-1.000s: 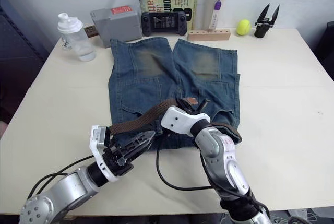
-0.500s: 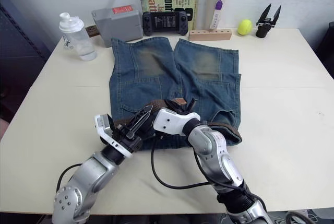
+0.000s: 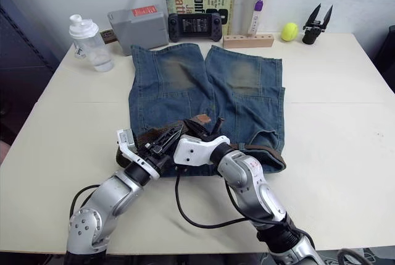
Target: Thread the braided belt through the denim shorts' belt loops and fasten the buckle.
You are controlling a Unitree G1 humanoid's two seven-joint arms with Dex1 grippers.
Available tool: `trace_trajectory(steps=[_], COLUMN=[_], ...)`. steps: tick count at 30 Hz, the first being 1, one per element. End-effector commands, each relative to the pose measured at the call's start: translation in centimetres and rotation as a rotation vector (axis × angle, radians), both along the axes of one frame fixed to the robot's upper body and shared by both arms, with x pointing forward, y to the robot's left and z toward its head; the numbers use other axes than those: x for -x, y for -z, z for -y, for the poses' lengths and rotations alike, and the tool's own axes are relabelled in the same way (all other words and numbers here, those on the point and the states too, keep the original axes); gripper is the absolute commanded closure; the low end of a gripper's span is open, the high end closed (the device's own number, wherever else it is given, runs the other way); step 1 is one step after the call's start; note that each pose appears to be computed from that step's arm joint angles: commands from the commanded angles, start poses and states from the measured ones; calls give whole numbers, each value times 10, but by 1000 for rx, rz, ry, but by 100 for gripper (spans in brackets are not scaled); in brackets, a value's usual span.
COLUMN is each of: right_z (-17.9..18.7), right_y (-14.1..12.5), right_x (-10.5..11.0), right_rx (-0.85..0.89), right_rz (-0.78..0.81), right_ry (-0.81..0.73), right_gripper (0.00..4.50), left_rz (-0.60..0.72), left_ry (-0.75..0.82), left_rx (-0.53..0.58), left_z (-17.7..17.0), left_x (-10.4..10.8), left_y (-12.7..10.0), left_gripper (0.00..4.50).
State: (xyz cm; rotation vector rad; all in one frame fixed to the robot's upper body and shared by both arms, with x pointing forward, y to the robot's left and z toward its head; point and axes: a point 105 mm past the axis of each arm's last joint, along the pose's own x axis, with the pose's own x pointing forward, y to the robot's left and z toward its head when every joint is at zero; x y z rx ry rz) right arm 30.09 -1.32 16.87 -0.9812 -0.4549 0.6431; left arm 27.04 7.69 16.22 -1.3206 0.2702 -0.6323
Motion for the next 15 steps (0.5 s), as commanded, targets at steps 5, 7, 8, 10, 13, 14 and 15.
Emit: trace_trajectory(steps=[5,7,8,10,13,14,15], right_z=[-4,-4,-4,-4,0,3,6], right_y=[-11,-9,-8,-8,-11,-12,-13], right_x=[6,7,7,7,3,1,-1], right_rx=[-16,-10,-15,-22,-79,-101,-115], right_rz=[55,51,42,31,-23,-42,-54], right_ry=[-26,-32,-36,-41,-41,-35,-32], right_gripper=[450,450,450,450,354,294,249], left_rz=[10,34,50,66,170,175,174], left_ry=[-33,-18,-3,12,78,87,84], left_rx=[-5,-3,2,9,-108,-136,-142], left_z=[-9,-9,-8,-7,0,1,-1], left_x=[-3,-2,0,1,11,12,10], left_y=[-3,-7,-10,-12,-14,-12,-10], left_gripper=[445,445,445,445,450,450,450])
